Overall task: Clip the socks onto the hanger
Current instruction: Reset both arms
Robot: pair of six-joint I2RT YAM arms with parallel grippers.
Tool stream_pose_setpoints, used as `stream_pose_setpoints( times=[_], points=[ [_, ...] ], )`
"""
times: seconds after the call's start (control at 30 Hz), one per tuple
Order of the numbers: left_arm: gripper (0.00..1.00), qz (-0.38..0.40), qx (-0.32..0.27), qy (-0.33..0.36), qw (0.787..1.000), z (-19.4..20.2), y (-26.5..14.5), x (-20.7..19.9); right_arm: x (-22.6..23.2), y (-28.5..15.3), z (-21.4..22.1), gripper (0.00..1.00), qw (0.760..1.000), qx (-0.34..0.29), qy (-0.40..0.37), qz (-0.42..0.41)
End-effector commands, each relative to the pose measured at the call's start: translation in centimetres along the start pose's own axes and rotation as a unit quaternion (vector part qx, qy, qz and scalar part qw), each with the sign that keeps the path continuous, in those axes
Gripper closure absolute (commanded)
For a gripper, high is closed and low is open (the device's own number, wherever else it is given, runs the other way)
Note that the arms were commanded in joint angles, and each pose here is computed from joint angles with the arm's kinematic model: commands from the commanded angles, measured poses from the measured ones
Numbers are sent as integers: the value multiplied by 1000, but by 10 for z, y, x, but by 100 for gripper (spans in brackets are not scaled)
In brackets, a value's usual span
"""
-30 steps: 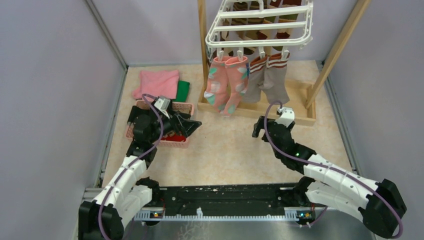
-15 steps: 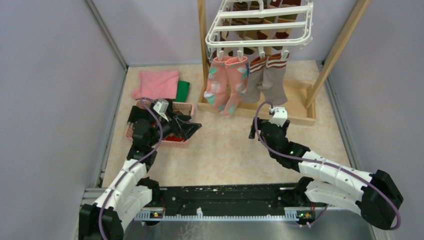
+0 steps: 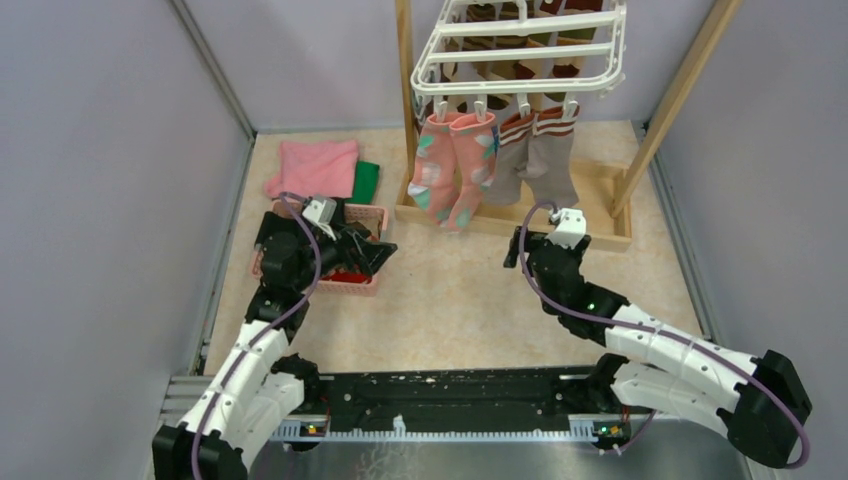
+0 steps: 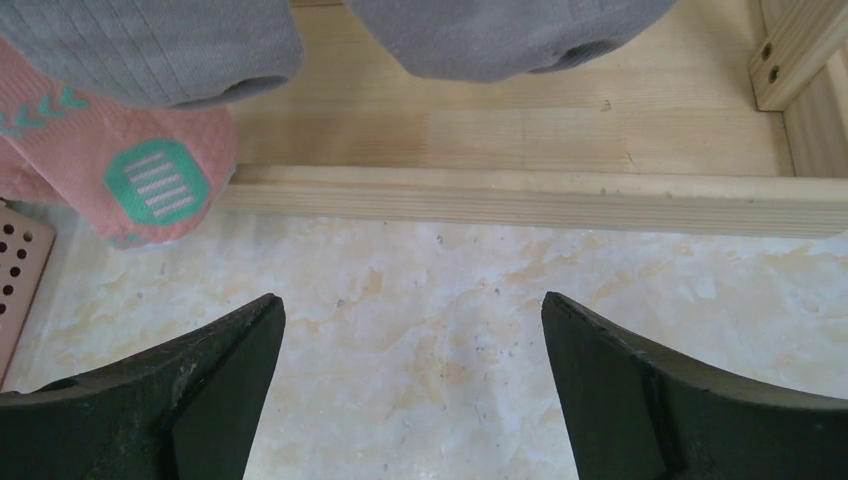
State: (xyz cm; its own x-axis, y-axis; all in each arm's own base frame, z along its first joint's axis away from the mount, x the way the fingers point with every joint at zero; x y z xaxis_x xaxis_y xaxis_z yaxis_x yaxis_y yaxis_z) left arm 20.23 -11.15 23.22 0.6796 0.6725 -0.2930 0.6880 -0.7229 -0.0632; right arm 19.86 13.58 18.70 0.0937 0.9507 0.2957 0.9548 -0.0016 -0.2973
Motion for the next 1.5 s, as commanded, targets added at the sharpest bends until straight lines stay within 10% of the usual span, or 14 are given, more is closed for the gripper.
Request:
stream_pose_setpoints(
  times=[0.0, 1.47],
  points=[
    [1, -24, -14, 50, 998, -25, -4, 0, 5, -5, -20, 1, 999, -39, 22, -1],
    [1, -80, 32, 104, 991, -22, -18, 8, 18, 0, -38, 1, 998, -58, 3, 0]
  ],
)
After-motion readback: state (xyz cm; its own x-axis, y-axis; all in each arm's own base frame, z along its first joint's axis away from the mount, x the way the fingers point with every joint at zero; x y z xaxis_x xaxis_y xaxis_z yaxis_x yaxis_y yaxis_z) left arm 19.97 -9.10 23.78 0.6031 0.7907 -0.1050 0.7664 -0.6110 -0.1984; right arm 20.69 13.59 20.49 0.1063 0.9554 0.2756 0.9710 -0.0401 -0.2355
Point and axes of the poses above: each gripper's point midway between its finger pads, its own y axis out along the fingers, its own x axis along the line the jaws close on, z = x × y, the point moved 8 cm from there along -y, back along the fingers, and after that the axes turned 9 degrees about y, right-handed, at the moved point
